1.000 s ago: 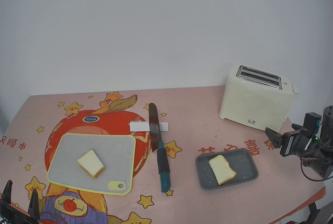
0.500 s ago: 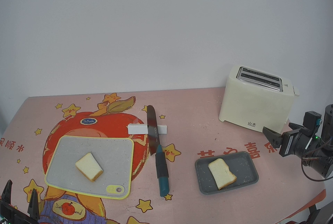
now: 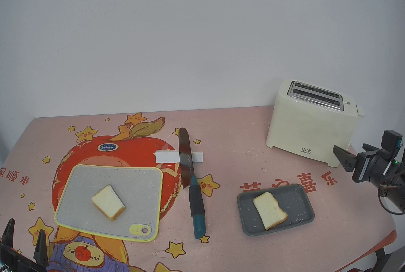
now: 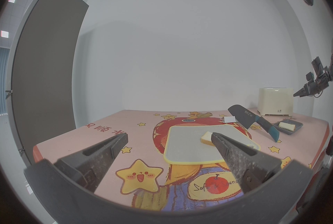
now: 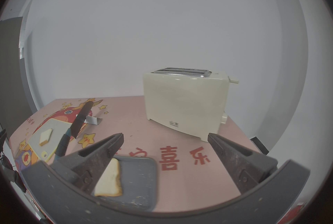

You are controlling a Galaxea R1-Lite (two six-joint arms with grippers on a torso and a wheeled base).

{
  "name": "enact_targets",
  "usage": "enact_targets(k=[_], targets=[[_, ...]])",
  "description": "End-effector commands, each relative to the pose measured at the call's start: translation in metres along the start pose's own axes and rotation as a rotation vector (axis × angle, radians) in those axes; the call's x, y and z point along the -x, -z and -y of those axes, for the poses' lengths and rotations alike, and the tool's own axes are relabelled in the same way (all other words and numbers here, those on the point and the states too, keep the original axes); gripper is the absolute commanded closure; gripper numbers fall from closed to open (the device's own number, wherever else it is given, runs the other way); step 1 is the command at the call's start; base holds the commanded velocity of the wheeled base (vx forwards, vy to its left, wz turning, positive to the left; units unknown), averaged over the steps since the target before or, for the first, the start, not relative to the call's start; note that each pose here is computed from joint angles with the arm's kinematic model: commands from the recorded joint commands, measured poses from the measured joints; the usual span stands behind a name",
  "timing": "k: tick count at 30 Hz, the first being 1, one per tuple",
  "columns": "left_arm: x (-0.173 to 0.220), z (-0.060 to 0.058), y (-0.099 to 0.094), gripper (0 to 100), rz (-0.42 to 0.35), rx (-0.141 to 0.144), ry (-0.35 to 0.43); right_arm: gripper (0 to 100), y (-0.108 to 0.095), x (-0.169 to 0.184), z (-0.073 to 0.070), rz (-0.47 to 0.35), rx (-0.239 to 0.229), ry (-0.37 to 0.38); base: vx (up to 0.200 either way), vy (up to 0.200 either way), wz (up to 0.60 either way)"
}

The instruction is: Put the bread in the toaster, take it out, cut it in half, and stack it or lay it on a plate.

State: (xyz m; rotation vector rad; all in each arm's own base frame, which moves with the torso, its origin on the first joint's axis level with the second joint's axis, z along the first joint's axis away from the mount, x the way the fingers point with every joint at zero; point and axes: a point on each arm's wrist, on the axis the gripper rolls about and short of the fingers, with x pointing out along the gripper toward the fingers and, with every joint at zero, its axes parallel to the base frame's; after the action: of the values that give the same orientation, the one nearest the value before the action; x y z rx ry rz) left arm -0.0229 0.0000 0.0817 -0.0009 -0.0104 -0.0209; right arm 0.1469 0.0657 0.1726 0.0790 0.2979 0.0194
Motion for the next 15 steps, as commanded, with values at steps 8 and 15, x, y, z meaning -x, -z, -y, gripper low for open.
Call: enact_targets(k=[8,15], targets=[[0.0,0.0,0.005,0,0.002,0.004,0.004,0,0.013,0.038,0.03,0.093,0.007,0.052,0.0,0.0,0.0],[0.0,0.0,0.005,0,-0.003,-0.001,0.008,0,0.027,0.055,0.046,0.127,0.025,0.119,0.0,0.0,0.0]])
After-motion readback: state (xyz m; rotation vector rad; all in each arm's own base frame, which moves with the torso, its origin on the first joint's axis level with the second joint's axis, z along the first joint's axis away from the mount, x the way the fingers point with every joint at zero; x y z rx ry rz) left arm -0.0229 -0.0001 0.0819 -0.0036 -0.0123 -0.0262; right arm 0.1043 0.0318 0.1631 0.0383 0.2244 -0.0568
